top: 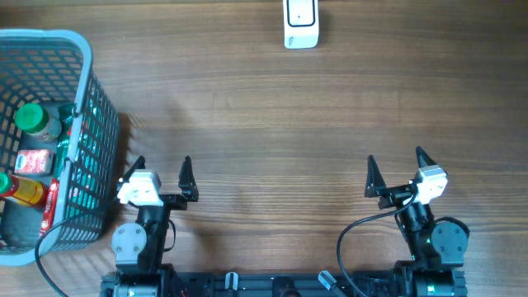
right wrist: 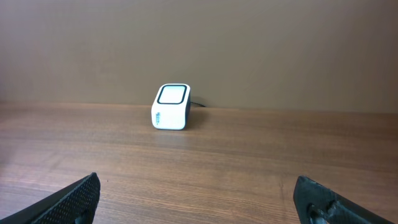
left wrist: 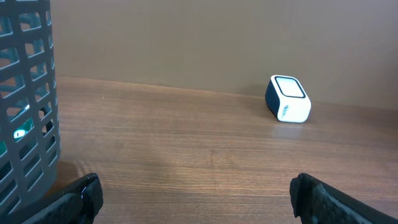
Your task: Scan the item barcode
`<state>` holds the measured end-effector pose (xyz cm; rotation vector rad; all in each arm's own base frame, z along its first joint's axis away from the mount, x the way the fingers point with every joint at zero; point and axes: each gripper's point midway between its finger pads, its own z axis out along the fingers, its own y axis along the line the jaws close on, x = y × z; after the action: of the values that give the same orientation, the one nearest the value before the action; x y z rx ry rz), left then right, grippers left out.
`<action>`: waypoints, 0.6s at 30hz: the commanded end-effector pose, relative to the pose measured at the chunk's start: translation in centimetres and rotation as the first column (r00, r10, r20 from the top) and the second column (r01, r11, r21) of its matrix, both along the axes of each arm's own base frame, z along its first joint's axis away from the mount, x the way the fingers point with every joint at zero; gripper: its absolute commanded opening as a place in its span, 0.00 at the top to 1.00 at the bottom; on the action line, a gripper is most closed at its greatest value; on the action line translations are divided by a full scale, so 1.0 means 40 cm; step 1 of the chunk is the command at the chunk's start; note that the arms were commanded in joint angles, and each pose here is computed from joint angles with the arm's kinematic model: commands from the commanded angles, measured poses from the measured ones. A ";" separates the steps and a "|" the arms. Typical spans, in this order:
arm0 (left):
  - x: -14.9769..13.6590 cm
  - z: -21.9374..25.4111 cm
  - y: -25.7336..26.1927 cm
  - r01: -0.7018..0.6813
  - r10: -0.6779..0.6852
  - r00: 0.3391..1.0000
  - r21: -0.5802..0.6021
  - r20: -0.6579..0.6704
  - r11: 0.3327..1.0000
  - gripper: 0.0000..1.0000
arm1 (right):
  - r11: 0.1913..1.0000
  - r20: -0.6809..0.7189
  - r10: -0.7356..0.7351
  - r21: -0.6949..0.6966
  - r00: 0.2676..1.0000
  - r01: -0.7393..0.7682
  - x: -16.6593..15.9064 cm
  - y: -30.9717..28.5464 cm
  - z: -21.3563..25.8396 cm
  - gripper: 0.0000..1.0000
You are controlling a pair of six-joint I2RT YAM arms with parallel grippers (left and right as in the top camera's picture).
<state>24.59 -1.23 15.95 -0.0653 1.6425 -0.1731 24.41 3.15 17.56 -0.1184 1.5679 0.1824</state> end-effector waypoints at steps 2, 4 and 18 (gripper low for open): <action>0.001 -0.010 0.010 -0.017 0.018 1.000 0.021 -0.009 1.000 0.00 | 1.000 0.001 -0.007 0.013 1.000 0.007 0.001 -0.002 0.001 0.00; 0.001 -0.010 0.010 -0.017 0.018 1.000 0.021 -0.009 1.000 0.00 | 1.000 0.001 -0.007 0.013 1.000 0.007 0.001 -0.002 0.001 0.00; 0.001 -0.010 0.007 -0.010 0.010 1.000 0.020 -0.008 1.000 0.00 | 1.000 0.001 -0.007 0.013 1.000 0.007 0.001 -0.002 0.001 0.00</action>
<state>24.59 -1.24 15.96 -0.0650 1.6421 -0.1734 24.41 3.15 17.56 -0.1184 1.5679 0.1824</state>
